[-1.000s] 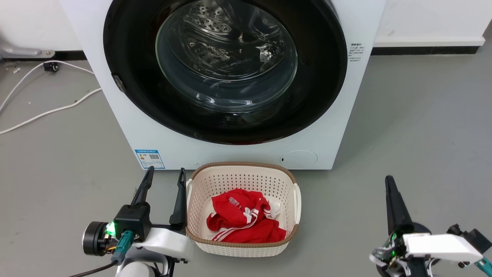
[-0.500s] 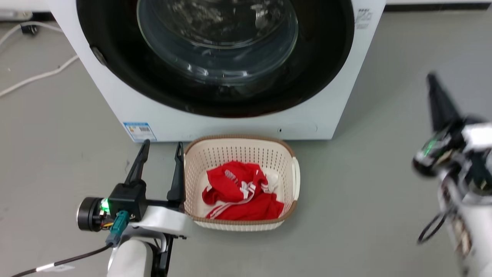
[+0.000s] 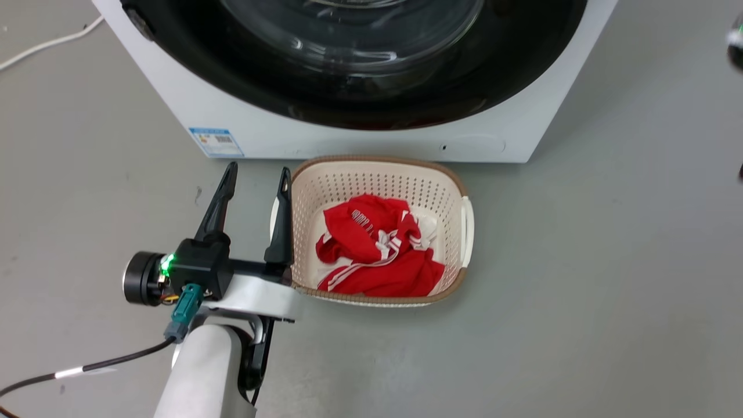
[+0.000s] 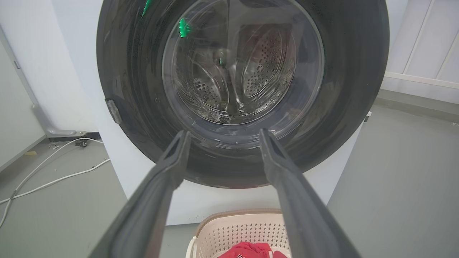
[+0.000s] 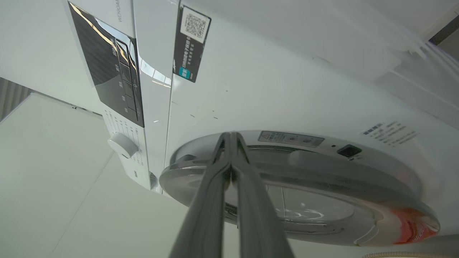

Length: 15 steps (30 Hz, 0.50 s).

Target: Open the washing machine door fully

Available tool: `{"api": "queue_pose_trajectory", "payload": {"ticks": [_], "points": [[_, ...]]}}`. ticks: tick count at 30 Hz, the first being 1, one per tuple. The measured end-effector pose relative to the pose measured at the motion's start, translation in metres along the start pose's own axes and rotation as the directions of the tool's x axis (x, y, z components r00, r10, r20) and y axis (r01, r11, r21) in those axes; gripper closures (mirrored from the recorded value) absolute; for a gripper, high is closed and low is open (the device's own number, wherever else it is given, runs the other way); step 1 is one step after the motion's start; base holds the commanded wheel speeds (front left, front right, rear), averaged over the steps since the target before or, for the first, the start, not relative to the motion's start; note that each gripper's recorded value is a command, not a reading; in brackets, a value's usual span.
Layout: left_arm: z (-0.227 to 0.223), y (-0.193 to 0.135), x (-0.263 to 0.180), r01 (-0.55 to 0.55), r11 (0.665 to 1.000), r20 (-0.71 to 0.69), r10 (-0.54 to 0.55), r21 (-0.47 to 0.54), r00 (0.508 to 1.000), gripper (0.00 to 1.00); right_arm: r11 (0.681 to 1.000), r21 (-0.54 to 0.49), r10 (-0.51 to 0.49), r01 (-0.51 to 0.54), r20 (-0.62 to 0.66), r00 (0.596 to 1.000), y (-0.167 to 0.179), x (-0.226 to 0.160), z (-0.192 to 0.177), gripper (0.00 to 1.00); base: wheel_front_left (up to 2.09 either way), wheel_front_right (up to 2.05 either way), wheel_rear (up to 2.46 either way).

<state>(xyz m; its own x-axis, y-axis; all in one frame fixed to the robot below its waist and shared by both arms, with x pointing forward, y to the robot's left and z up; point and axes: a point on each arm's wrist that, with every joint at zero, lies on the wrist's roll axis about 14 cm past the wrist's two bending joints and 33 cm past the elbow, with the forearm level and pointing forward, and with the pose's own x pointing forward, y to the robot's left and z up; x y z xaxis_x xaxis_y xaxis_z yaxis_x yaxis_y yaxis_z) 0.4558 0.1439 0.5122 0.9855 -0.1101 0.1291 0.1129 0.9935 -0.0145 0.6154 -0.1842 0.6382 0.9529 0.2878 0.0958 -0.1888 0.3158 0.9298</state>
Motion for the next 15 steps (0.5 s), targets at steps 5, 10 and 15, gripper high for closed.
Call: {"api": "queue_pose_trajectory", "payload": {"ticks": [5, 10, 15], "points": [[-0.004, 0.006, 0.008, -0.016, 1.0, 0.001, 0.016, 0.0, 1.0, 0.0, 0.994, -0.108, -0.047, 0.033, -0.129, 0.991, 0.002, 0.033, -0.018, 1.0, 0.0, 0.0, 0.0], [-0.013, 0.01, 0.013, -0.028, 1.0, -0.013, 0.028, 0.003, 1.0, 0.0, 0.977, -0.204, -0.12, 0.07, -0.246, 0.962, -0.011, 0.056, -0.044, 1.0, 0.0, 0.0, 0.0], [-0.022, 0.016, 0.015, -0.045, 0.999, -0.031, 0.045, 0.005, 0.998, 0.0, 0.961, -0.256, -0.184, 0.105, -0.309, 0.933, -0.034, 0.069, -0.063, 1.0, 0.0, 0.0, 0.0]]}}
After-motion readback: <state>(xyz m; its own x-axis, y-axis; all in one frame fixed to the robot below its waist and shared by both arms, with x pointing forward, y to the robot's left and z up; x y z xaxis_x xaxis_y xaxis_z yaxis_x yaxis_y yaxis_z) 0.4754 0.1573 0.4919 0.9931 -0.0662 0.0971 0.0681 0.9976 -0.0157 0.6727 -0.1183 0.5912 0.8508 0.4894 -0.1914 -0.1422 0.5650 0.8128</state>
